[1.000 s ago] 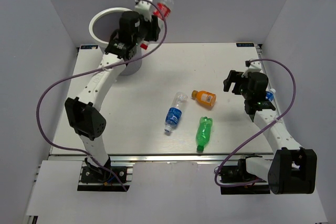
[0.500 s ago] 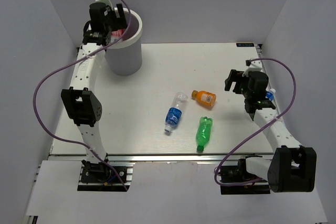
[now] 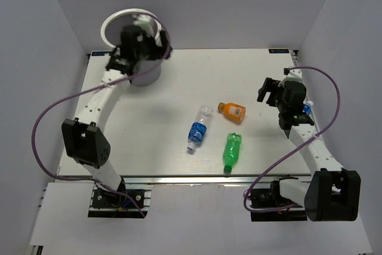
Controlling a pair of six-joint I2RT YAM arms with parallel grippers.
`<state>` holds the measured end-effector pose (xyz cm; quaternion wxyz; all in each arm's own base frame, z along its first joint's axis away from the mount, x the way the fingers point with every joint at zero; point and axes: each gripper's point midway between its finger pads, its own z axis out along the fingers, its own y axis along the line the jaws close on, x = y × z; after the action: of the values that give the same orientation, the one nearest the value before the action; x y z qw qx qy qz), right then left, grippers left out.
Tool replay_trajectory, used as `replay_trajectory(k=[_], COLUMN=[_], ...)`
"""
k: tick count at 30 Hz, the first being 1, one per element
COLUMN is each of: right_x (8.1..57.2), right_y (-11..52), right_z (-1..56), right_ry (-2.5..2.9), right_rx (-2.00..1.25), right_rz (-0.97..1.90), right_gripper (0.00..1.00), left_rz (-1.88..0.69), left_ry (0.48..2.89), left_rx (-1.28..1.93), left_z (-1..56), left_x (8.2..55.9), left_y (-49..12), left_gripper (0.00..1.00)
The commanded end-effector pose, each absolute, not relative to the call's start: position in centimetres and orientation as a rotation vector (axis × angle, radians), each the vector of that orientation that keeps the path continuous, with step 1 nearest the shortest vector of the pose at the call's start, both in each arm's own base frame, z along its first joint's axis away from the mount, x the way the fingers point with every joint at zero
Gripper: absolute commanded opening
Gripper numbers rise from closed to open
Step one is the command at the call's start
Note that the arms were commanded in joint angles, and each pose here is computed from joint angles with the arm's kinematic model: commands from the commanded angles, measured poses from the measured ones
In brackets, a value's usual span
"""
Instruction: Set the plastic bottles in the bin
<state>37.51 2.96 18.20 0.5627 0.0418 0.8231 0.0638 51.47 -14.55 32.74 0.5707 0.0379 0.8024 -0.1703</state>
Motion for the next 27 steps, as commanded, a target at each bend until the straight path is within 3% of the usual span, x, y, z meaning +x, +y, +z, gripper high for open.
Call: replay_trajectory(k=[1, 4, 8, 14, 24, 26, 27], right_x=[37.8, 37.5, 37.1, 35.6, 32.6, 32.3, 32.3], right_y=[1.1, -0.1, -0.1, 1.3, 1.5, 1.2, 1.2], right_z=[20.0, 19.3, 18.4, 16.7, 15.0, 14.6, 15.0], right_ry=[1.889, 1.905, 1.928, 1.943, 1.974, 1.973, 1.961], right_rx=[0.241, 0.362, 0.415, 0.445, 0.523, 0.532, 0.529], right_rz=[0.092, 0.060, 0.074, 0.184, 0.226, 0.208, 0.208], right_gripper=[0.89, 0.89, 0.89, 0.89, 0.89, 0.89, 0.89], left_rz=[-0.523, -0.706, -0.725, -0.788, -0.816, -0.771, -0.756], left_ry=[1.958, 2.012, 2.190, 2.306, 2.336, 2.351, 2.371], left_rx=[0.292, 0.310, 0.362, 0.424, 0.468, 0.465, 0.467], left_z=[28.9, 25.8, 18.2, 12.6, 9.1, 8.4, 7.6], left_x=[43.8, 39.9, 34.4, 29.5, 28.2, 28.5, 28.5], left_y=[-23.2, -25.9, -28.0, -31.2, -34.3, -34.4, -34.4], left_gripper=[0.98, 0.98, 0.98, 0.98, 0.98, 0.96, 0.89])
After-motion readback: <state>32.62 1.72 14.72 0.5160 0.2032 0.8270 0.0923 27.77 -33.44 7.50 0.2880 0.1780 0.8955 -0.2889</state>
